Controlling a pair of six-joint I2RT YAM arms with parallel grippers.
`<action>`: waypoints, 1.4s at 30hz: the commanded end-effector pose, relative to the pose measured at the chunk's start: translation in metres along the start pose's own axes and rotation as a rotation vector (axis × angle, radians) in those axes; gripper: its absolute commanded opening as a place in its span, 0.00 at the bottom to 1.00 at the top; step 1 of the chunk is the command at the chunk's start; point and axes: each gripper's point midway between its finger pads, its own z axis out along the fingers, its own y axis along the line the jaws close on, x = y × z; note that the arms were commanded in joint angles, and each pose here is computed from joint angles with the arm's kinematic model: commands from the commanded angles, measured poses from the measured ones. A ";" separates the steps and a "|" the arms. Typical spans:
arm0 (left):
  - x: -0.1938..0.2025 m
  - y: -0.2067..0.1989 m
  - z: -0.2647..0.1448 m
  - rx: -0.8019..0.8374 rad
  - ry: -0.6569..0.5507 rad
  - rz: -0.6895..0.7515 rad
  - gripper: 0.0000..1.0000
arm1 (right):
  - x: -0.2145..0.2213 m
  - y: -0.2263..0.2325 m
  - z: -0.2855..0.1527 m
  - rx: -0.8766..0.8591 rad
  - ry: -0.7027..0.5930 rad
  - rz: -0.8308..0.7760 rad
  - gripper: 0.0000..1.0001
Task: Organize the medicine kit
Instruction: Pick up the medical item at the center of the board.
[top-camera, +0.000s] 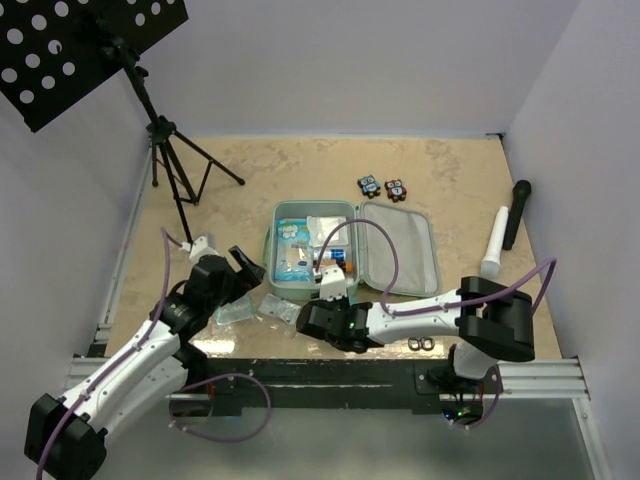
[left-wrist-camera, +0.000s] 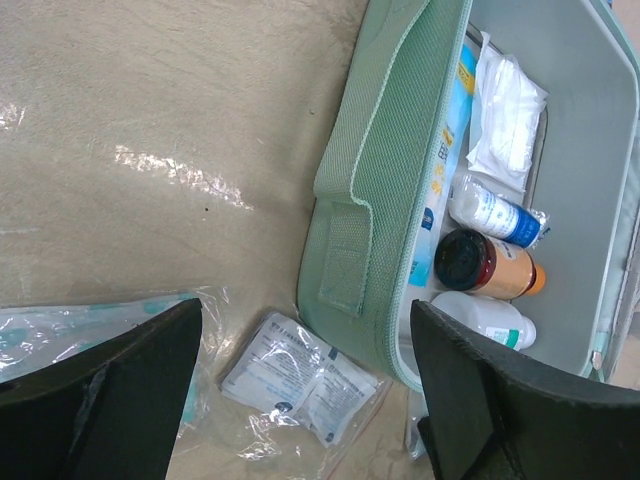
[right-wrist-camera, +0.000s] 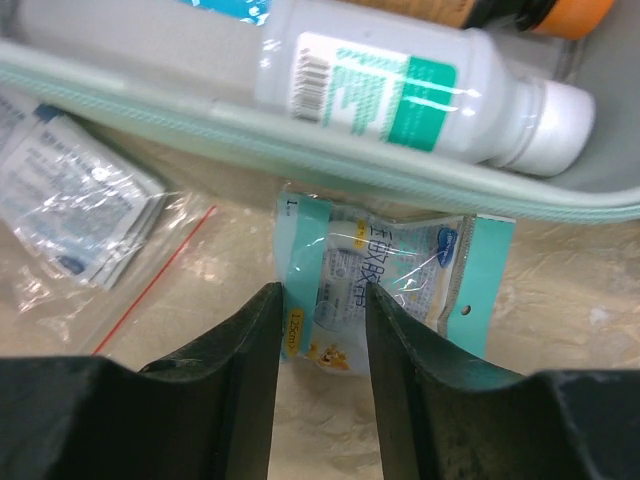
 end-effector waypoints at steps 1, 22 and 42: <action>-0.001 -0.004 0.000 0.035 -0.014 -0.028 0.89 | 0.053 0.019 -0.008 -0.095 0.165 -0.044 0.31; -0.005 -0.005 -0.002 0.031 -0.026 -0.023 0.89 | -0.029 0.040 -0.072 -0.139 0.024 -0.007 0.00; -0.009 -0.005 0.001 0.019 -0.035 -0.001 0.89 | -0.212 -0.026 -0.108 -0.027 -0.323 0.136 0.00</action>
